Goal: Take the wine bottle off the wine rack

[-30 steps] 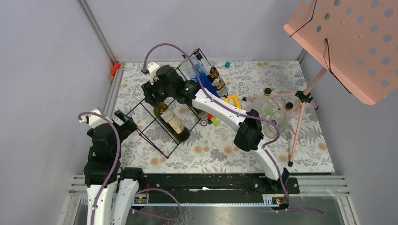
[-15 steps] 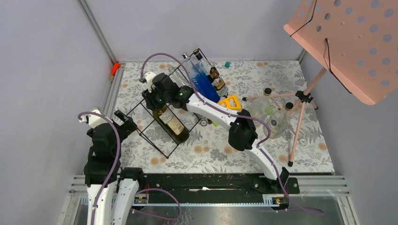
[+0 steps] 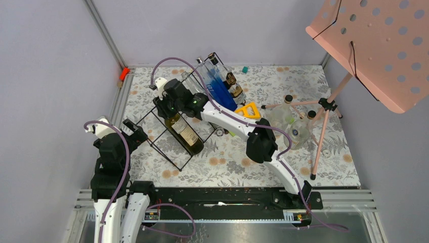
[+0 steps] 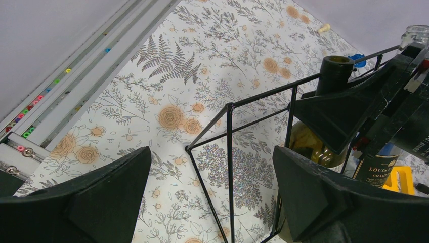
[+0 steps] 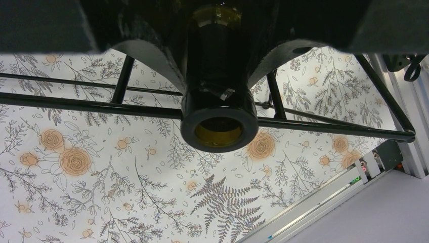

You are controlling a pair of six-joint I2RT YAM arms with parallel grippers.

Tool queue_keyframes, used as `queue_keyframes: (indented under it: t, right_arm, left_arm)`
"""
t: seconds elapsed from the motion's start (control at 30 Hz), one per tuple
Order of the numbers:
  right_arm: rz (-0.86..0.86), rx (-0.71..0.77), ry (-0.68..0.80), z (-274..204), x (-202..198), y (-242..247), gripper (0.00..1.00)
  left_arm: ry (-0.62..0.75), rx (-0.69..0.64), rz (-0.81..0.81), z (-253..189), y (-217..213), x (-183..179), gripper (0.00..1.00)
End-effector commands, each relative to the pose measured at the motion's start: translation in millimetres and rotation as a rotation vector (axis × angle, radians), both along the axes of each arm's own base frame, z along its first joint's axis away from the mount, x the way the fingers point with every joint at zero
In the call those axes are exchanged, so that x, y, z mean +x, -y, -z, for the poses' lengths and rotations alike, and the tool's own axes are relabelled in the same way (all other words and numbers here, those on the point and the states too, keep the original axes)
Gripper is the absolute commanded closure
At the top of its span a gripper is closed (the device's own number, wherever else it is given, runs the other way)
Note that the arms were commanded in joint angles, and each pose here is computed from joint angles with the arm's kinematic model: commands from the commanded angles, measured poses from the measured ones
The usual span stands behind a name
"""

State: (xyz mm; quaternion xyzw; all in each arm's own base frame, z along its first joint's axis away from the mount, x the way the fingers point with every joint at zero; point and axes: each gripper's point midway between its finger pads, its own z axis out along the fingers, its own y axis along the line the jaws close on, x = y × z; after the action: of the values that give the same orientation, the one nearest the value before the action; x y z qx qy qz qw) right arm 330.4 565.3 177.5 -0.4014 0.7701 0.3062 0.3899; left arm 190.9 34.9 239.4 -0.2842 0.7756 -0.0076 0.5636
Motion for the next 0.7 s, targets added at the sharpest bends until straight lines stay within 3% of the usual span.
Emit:
queue_keyframes:
  t: [0.0,0.4,0.67]
  right_arm:
    - [-0.008,0.09,0.076,-59,-6,-3,0.89]
    - [-0.04,0.106,0.126,-113,-26,22,1.0]
    - [-0.066,0.127,0.128,-138,-46,37,1.0]
  left_arm:
    - [0.036,0.007,-0.005,-7,-2,7,0.01]
    - [0.039,0.01,-0.027,-7,-5,5,0.01]
    - [0.032,0.009,-0.021,-6,-5,6,0.01]
